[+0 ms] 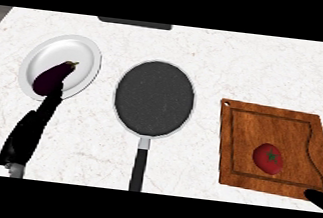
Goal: Pick the tomato from the cutting board and place it in the pan
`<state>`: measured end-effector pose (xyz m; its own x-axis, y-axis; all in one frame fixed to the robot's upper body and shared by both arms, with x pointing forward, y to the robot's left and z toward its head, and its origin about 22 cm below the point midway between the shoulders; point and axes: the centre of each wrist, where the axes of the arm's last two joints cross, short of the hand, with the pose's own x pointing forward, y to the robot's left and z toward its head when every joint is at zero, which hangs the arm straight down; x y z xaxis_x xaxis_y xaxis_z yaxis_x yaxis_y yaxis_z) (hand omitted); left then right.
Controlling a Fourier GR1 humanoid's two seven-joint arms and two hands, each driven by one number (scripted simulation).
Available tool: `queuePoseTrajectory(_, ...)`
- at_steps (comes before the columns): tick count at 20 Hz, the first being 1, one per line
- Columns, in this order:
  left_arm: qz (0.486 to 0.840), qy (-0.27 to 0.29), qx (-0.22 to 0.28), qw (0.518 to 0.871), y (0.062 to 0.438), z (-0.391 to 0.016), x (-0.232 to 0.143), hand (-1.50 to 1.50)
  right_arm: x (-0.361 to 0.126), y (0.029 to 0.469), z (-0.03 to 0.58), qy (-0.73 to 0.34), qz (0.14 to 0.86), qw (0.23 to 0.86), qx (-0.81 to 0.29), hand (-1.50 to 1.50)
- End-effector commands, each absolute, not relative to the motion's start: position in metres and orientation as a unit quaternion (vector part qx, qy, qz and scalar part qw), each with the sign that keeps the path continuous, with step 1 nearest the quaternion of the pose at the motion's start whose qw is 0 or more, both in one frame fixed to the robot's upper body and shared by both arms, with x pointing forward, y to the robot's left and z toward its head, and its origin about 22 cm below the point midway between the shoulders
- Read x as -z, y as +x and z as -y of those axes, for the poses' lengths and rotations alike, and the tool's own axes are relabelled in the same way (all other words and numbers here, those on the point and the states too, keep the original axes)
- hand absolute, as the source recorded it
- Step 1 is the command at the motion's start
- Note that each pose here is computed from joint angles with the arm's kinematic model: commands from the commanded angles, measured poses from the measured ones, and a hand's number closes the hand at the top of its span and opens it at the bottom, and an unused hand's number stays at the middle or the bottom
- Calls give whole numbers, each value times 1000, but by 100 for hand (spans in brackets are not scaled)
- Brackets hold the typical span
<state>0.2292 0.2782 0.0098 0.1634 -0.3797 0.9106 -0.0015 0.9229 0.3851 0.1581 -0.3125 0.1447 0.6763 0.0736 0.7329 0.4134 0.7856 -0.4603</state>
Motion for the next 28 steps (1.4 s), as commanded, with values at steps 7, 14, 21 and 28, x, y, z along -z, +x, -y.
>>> queuePoseTrajectory(7,634,153,130,747,220,-291,-1,0,-141,191,306,-276,285,916,59,-150)
queuePoseTrajectory(14,628,145,123,755,233,-292,-16,0,-126,216,286,-269,281,921,34,-150)
queuePoseTrajectory(21,633,146,128,749,219,-280,-19,0,-122,234,283,-259,228,938,31,-150)
queuePoseTrajectory(28,637,153,118,747,222,-276,-15,0,-107,241,279,-238,209,948,18,-150)
